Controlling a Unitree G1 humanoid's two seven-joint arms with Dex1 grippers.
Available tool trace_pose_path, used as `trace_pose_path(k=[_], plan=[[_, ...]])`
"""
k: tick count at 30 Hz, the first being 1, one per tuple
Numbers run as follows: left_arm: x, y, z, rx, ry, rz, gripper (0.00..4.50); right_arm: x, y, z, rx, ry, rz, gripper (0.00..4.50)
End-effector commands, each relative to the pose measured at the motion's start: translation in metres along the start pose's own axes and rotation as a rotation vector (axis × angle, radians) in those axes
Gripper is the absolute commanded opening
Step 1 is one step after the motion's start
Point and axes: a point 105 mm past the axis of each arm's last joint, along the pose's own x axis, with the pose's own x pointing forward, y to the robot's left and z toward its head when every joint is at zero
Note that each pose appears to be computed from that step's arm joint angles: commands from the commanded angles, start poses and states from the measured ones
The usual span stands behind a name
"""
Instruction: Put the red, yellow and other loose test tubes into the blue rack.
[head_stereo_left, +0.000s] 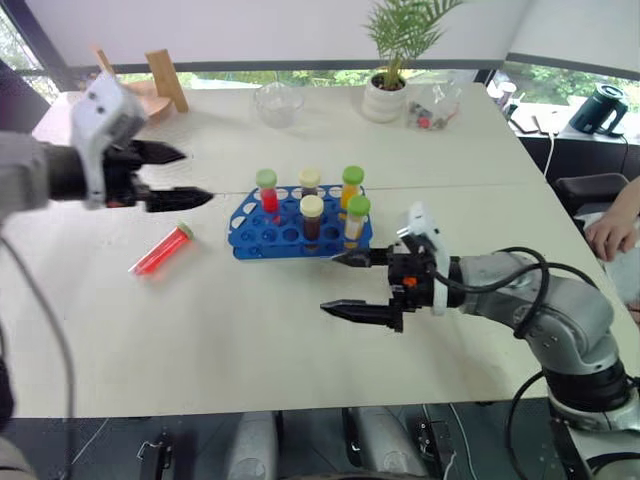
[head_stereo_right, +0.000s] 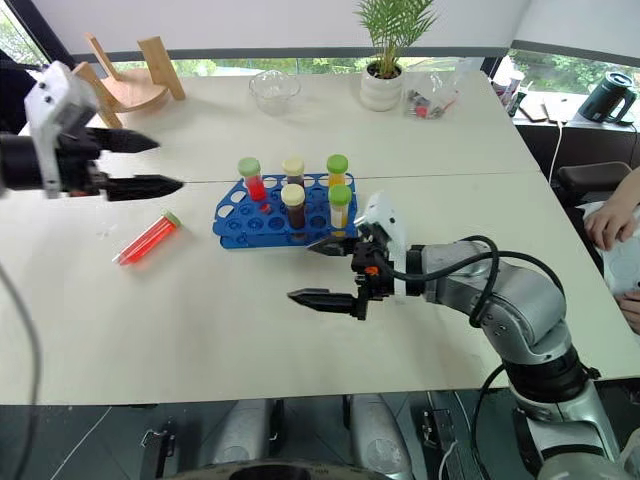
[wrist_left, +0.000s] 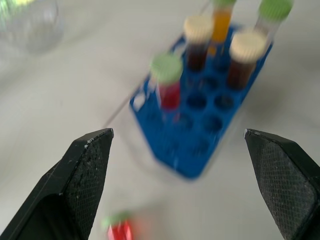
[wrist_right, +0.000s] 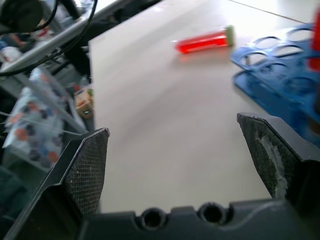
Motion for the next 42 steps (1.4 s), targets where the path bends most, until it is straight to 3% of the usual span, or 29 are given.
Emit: trace_pose_path(k=[1, 3, 4, 13, 21, 25, 29, 31, 37, 42], plan=[[0.011, 0.032, -0.032, -0.019, 0.203, 0.020, 4.31, 0.010, 0.018, 0.010, -0.067, -0.002, 0.101, 4.50], [0.025, 0.044, -0.060, -0.084, 0.399, -0.001, 4.31, 0.012, 0.021, 0.009, -0.078, 0.003, 0.119, 4.50], [0.031, 0.047, -0.065, -0.096, 0.431, -0.008, 4.31, 0.013, 0.021, 0.009, -0.079, 0.000, 0.120, 4.50], [0.053, 0.045, -0.103, -0.050, 0.675, -0.113, 4.31, 0.022, 0.027, 0.008, -0.050, -0.049, 0.071, 4.50], [0.067, 0.034, -0.129, -0.038, 0.784, -0.152, 4.31, 0.023, 0.028, 0.003, -0.011, -0.083, -0.005, 4.50], [0.080, 0.037, -0.130, -0.009, 0.762, -0.091, 3.01, 0.022, 0.027, -0.002, 0.003, -0.084, -0.027, 4.50], [0.086, 0.034, -0.128, -0.012, 0.754, -0.102, 1.09, 0.023, 0.027, -0.005, 0.006, -0.081, -0.036, 4.50], [0.086, 0.033, -0.127, -0.014, 0.757, -0.113, 0.85, 0.024, 0.026, -0.006, 0.006, -0.079, -0.038, 4.50], [0.072, 0.045, -0.104, -0.012, 0.576, -0.097, 0.85, 0.022, 0.021, -0.012, 0.000, -0.053, -0.041, 4.50], [0.047, 0.052, -0.040, -0.038, 0.011, -0.129, 0.85, 0.020, 0.014, -0.017, -0.020, -0.036, -0.055, 4.50]])
